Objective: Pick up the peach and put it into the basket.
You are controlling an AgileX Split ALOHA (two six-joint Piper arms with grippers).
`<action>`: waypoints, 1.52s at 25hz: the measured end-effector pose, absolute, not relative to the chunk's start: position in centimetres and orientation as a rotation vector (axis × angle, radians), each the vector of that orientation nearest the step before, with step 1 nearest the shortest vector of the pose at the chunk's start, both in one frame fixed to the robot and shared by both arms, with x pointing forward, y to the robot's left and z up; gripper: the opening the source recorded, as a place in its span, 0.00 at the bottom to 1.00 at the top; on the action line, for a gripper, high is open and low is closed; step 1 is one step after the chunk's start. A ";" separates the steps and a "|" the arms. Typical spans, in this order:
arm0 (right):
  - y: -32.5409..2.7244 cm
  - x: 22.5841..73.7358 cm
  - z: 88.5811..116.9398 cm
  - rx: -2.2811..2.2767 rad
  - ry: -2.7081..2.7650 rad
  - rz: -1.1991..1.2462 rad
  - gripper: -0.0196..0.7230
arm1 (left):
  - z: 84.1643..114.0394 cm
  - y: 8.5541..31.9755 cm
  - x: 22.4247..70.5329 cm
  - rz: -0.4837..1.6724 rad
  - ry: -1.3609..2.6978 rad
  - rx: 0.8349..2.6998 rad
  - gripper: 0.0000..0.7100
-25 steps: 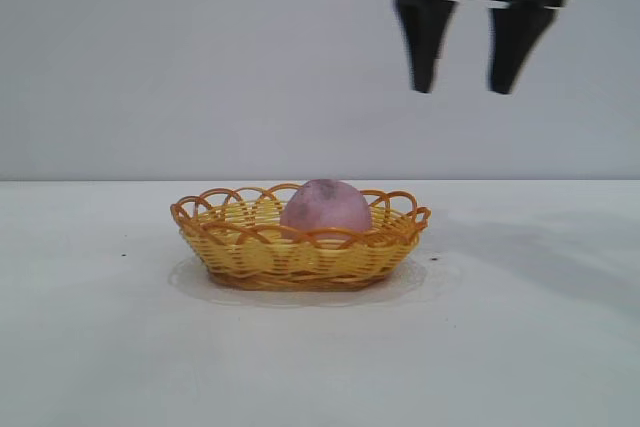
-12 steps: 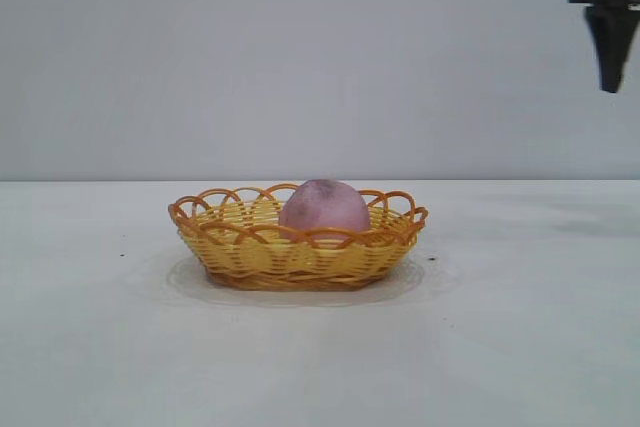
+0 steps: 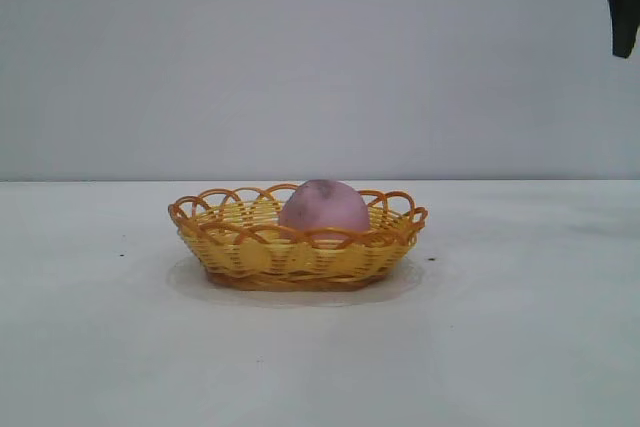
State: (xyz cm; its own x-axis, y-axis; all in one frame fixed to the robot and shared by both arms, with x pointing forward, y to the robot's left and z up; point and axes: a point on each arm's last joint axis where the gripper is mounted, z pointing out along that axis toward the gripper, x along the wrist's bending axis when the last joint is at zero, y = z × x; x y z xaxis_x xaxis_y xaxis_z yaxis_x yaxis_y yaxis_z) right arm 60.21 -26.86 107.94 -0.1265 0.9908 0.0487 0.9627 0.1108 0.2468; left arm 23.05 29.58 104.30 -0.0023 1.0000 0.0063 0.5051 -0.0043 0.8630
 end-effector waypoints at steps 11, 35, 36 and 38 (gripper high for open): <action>-26.5 51.0 111.2 1.904 2.244 0.384 0.74 | 104.3 29.6 23.1 0.917 1.588 1.590 0.80; -29.2 22.7 104.8 1.602 1.885 0.910 0.74 | 104.3 29.6 23.1 0.917 1.588 1.590 0.80; -29.3 22.1 104.7 1.569 1.847 0.935 0.74 | 104.3 29.6 23.1 0.917 1.588 1.590 0.80; -29.6 21.6 104.6 1.543 1.809 0.932 0.74 | 104.3 29.6 23.1 0.917 1.588 1.590 0.80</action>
